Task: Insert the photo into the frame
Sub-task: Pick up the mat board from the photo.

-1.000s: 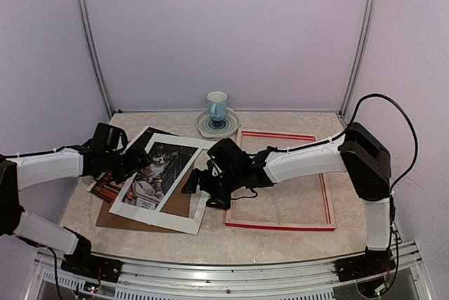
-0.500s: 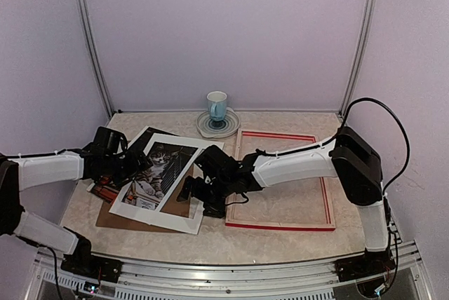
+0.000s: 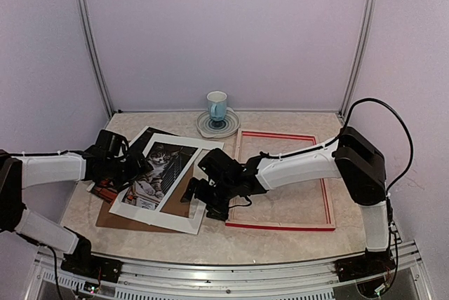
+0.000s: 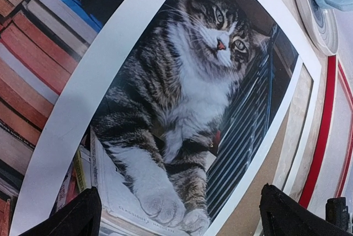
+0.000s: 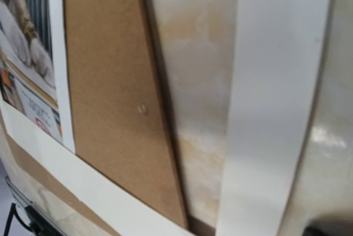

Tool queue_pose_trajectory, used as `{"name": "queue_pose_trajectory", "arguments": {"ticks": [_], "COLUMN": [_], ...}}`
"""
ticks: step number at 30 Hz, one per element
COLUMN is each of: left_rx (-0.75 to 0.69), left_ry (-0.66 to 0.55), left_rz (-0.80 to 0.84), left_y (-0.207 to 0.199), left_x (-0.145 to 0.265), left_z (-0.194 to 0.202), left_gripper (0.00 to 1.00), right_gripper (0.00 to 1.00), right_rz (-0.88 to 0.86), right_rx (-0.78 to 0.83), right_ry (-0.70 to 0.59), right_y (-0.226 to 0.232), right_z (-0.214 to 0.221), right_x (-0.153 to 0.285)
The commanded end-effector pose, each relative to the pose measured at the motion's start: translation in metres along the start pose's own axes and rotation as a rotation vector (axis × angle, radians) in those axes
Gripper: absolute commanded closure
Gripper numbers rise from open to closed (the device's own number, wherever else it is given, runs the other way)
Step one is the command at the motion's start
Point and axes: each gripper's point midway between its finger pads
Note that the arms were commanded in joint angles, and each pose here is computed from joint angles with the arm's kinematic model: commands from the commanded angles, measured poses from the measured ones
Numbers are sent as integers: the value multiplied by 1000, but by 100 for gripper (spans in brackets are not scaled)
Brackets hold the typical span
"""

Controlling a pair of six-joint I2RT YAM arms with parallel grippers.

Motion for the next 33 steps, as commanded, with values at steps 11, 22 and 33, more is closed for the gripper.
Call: {"name": "queue_pose_trajectory", "arguments": {"ticks": [11, 22, 33], "left_rx": [5, -4, -4], "left_ry": [64, -113, -52], "left_rz": [-54, -105, -210], "left_y": [17, 9, 34], "left_x": [-15, 14, -3], "left_z": [24, -23, -10], "left_gripper": [1, 1, 1], "right_gripper": [1, 1, 1], "right_rz": [-4, -18, -33], "right_rx": [-27, -26, -24], "right_ry": [-14, -7, -14], "right_y": [-15, -15, -15], "right_z": [2, 3, 0], "right_x": [-10, -10, -4]}}
Point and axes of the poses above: each gripper's point midway between its finger pads, its own x axis back along the fingers, its own y axis along the line the jaws close on, z = x × y
